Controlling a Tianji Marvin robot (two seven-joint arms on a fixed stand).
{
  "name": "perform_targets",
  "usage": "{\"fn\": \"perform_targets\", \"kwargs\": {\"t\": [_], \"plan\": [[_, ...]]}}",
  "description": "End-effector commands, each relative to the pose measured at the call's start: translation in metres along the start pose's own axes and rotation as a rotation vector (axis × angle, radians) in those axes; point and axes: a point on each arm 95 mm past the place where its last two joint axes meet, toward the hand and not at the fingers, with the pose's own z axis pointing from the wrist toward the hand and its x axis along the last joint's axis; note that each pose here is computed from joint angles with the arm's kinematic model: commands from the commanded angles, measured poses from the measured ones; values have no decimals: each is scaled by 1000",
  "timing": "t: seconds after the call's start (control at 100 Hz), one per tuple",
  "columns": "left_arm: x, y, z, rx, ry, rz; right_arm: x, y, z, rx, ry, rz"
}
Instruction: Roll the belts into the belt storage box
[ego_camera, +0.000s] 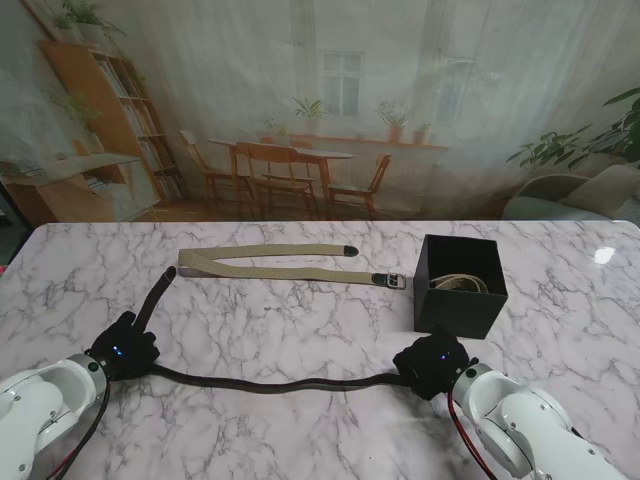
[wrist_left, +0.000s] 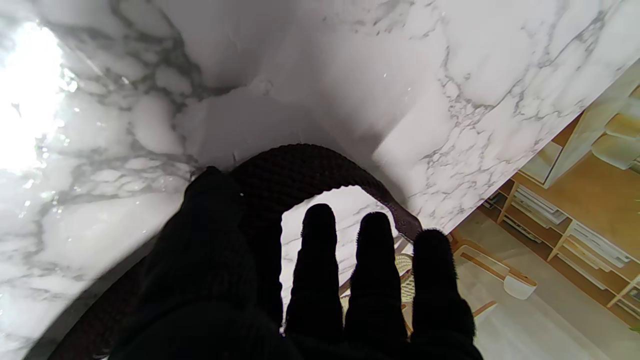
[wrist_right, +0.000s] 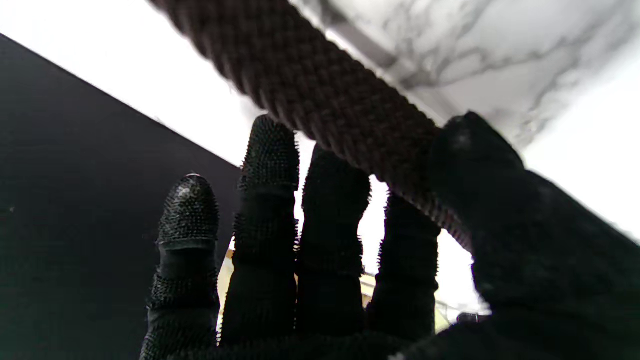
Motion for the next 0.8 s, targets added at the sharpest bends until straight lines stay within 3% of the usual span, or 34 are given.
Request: {"fn": "perform_targets", "kwargs": {"t": [0.0, 0.05, 0.15, 0.38, 0.79], "plan": [[-1, 6, -2, -15, -16, 9, 1, -1, 1, -30, -23, 3], [-4, 7, -4, -10, -28, 11, 1, -1, 3, -67, -41, 0], [-6, 7, -6, -5, -40, 13, 0, 0, 4, -73, -61, -7], [-2, 14, 0, -37, -39, 15, -2, -9, 10, -2, -47, -18], [-5, 5, -7, 36, -54, 2, -20, 9, 2, 32, -15, -33]]}}
